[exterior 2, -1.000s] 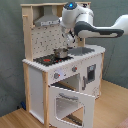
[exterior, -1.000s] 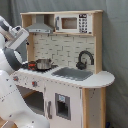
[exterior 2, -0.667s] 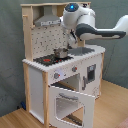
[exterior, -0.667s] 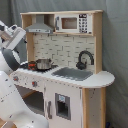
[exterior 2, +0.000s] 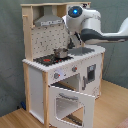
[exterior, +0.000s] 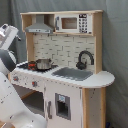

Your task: Play with the kitchen

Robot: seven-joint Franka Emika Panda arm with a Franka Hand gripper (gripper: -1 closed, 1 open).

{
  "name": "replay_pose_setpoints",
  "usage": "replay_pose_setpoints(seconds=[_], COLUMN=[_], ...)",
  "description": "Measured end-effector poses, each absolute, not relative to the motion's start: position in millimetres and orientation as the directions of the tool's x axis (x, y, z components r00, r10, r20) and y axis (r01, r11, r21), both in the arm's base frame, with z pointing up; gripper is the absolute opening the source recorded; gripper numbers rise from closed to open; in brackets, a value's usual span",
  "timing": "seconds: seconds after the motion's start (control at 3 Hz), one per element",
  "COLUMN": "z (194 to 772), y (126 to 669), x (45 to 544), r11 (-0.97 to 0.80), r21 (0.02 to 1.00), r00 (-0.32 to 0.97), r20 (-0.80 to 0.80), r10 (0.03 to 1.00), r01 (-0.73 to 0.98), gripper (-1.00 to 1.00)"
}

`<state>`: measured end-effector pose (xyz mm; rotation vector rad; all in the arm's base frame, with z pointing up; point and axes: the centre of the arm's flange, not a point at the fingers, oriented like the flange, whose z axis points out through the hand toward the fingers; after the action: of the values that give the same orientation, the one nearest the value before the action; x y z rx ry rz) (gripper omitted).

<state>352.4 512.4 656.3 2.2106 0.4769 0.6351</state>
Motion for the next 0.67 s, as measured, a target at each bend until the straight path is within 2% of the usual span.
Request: replay_pose_setpoints(seconds=[0.67], z=[644.4], y=[534.7], x=[298.0], r11=[-0.483], r21=[0.874], r00=[0.781], r20=[0.262], r10=[0.568], r01=[0.058], gripper=[1.0])
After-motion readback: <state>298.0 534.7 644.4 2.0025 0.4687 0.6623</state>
